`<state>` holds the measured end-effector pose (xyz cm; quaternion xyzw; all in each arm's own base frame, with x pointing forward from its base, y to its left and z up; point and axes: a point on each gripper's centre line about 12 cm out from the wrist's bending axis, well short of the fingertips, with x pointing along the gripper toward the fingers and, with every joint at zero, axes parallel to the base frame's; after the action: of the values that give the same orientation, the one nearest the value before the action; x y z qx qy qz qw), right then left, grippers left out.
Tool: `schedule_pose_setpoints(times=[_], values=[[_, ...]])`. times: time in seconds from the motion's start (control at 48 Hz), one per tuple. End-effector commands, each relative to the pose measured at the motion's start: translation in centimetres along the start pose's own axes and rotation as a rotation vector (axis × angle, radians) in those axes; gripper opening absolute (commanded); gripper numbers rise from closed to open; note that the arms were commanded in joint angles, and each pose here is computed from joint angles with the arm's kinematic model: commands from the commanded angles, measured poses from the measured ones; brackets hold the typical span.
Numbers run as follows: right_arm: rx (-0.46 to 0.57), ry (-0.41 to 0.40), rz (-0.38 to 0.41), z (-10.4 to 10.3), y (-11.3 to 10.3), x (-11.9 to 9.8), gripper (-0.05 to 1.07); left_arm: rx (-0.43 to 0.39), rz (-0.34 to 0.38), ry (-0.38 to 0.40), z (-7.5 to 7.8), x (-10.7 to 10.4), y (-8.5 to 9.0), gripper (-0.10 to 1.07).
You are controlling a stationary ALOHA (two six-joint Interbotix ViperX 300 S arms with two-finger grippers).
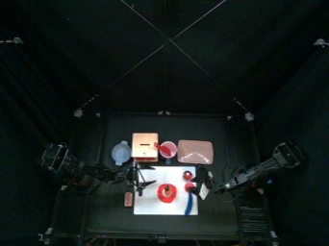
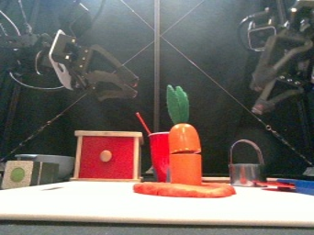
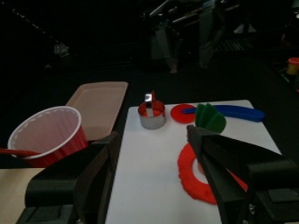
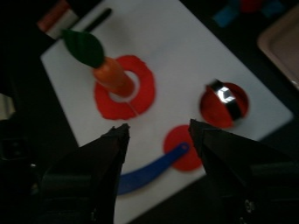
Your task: Place carrot upright onto cutting board
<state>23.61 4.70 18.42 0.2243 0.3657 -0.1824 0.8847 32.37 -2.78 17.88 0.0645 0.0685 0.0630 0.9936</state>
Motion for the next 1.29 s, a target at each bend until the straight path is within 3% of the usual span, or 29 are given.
schedule_pose_setpoints(times=[0.0, 0.083, 0.208, 0.333, 0.708, 1.271], values=[[-0.014, 0.047, -0.030, 1.0, 0.0, -1.2, 0.90, -0.003, 0.002, -0.026, 0.8, 0.1, 0.1, 0.96], [-0.121, 0.104, -0.064, 2.0, -0.2, -2.0, 0.90, 0.002, -0.003, -0.031, 0.9, 0.0, 0.1, 0.96], [-0.221, 0.127, -0.046, 3.6, -0.7, -2.7, 0.89, 0.010, -0.011, -0.035, 0.9, -0.1, 0.0, 0.96], [-0.186, 0.089, 0.004, 4.7, -1.4, -2.5, 0.89, 0.011, -0.010, -0.039, 0.9, -0.6, 0.2, 0.96], [-0.132, -0.057, 0.258, 3.5, -0.3, -1.3, 0.89, -0.006, -0.003, -0.082, 1.7, -3.6, 1.4, 0.96], [-0.104, -0.043, 0.251, 2.8, -1.0, -0.7, 0.89, -0.007, 0.046, -0.024, 0.2, -4.3, 3.2, 0.96]])
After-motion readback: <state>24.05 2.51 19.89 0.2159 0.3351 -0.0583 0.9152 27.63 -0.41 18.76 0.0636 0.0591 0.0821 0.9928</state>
